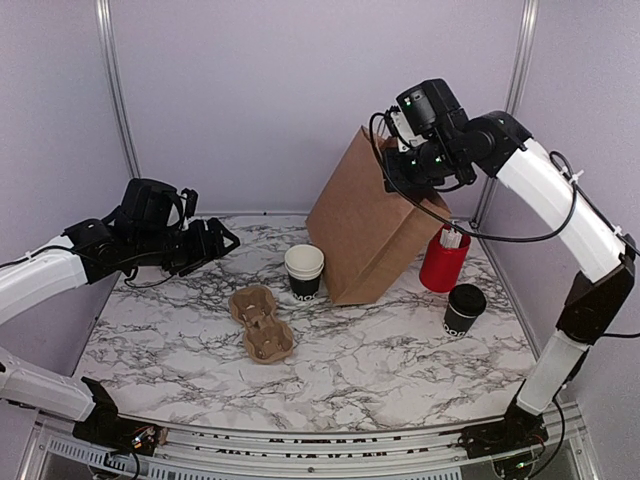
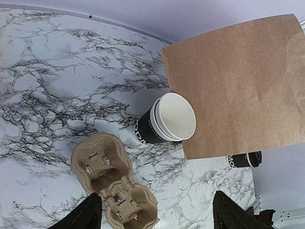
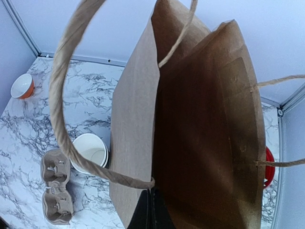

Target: Pack the takeout coffee

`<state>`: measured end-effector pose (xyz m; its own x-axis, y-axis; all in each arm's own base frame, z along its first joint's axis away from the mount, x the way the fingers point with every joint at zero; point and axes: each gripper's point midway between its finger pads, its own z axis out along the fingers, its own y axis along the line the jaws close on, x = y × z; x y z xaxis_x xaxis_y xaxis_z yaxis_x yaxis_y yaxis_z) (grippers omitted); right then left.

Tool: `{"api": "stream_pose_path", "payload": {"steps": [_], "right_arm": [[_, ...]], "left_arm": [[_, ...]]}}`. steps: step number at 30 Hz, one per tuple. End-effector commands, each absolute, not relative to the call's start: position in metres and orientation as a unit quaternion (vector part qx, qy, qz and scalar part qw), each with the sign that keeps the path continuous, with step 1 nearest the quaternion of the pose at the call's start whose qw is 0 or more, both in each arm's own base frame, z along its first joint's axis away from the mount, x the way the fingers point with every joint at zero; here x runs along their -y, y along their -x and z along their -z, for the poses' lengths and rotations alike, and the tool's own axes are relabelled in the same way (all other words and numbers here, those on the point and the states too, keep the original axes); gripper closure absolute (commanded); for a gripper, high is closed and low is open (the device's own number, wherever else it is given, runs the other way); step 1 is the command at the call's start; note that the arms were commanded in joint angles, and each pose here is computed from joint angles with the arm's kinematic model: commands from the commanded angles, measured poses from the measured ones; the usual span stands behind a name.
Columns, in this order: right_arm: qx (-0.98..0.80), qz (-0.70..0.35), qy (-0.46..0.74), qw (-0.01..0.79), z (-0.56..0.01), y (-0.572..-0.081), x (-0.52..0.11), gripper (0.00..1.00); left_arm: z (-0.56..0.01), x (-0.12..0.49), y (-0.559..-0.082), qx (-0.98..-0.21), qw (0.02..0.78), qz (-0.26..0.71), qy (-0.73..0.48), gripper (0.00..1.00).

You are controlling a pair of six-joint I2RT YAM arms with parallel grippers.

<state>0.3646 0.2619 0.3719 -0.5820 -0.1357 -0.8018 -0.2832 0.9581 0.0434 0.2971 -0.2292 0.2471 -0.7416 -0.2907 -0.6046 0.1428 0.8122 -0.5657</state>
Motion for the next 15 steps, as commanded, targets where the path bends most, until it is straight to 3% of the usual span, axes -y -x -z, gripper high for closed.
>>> {"api": "stream_pose_path", "payload": {"steps": [1, 15], "right_arm": [[-0.898, -0.049, 0.105, 0.423, -0.364, -0.340, -0.250, 1.00], [-0.918, -0.028, 0.157, 0.362, -0.332, -0.278, -0.292, 1.00]], "left_arm": [[-0.267, 0.238, -0.303, -0.868, 0.373, 0.327, 0.031, 0.19], [-0.265, 0.247, -0.306, -0.869, 0.363, 0.335, 0.023, 0.19]]}}
